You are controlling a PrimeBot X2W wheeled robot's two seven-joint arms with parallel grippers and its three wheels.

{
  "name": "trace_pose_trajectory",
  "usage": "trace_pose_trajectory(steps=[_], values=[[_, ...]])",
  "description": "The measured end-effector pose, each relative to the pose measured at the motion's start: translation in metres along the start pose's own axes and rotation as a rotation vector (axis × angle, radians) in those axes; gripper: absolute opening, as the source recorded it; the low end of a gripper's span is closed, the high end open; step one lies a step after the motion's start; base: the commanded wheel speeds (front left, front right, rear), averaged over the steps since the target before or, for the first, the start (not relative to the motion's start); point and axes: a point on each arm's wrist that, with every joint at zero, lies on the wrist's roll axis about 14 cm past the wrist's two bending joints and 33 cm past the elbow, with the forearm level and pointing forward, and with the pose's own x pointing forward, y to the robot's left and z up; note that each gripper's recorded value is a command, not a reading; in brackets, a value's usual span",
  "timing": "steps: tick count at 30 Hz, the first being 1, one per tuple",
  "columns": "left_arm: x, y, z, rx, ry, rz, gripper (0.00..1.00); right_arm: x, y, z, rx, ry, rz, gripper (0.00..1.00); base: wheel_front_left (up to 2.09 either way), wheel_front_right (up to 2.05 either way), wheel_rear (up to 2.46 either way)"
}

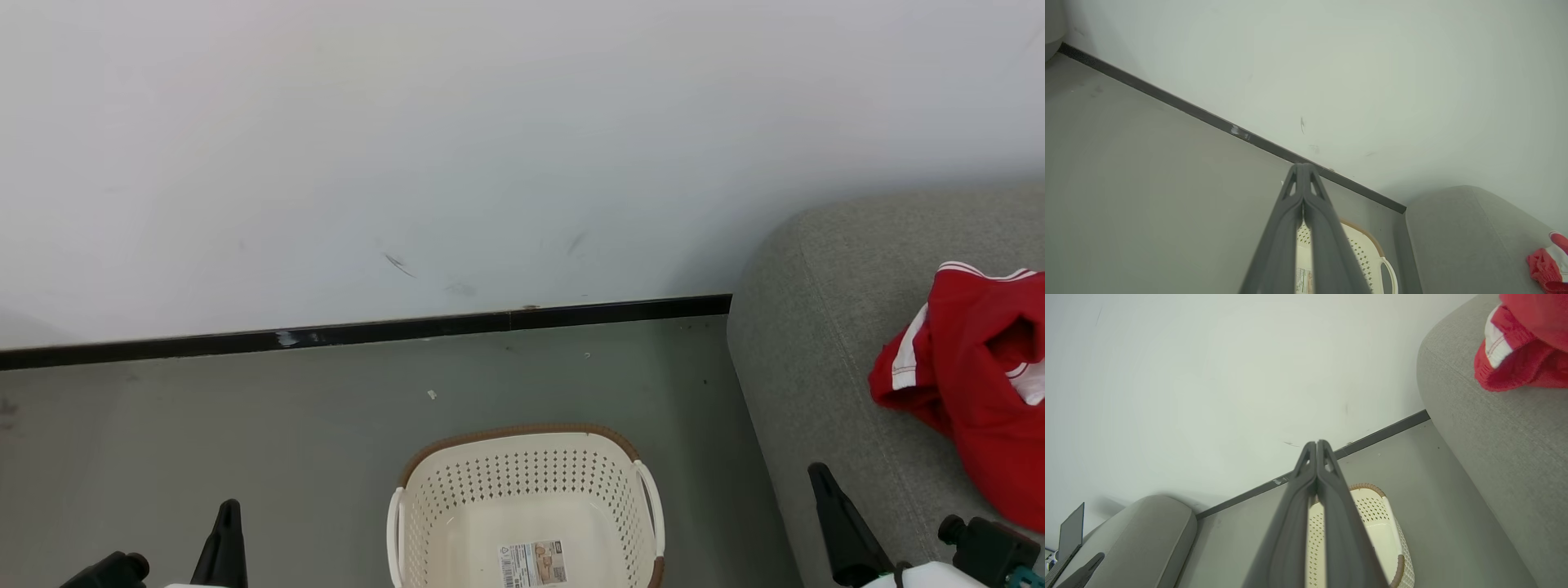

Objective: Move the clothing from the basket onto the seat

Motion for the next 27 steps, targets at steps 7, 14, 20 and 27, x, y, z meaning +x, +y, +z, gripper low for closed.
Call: trace_pose_trajectory(steps=[7, 14, 20, 27], values=[[0.001, 0.002, -0.001, -0.089, 0.018, 0.001, 0.0, 0.003, -0.006, -0.002, 0.1, 0.014, -0.025, 0.0, 0.0, 0.0, 0.0], [0.005, -0.002, 0.001, -0.183, 0.03, -0.007, 0.0, 0.007, -0.012, -0.001, 0.195, 0.024, -0.042, 0.0, 0.0, 0.0, 0.0], [0.004, 0.0, -0.002, -0.259, 0.052, -0.005, 0.0, 0.01, -0.015, -0.001, 0.282, 0.026, -0.056, 0.0, 0.0, 0.0, 0.0], [0.008, -0.004, 0.003, -0.346, 0.053, -0.02, 0.0, 0.014, -0.018, 0.0, 0.383, 0.027, -0.07, 0.0, 0.0, 0.0, 0.0]])
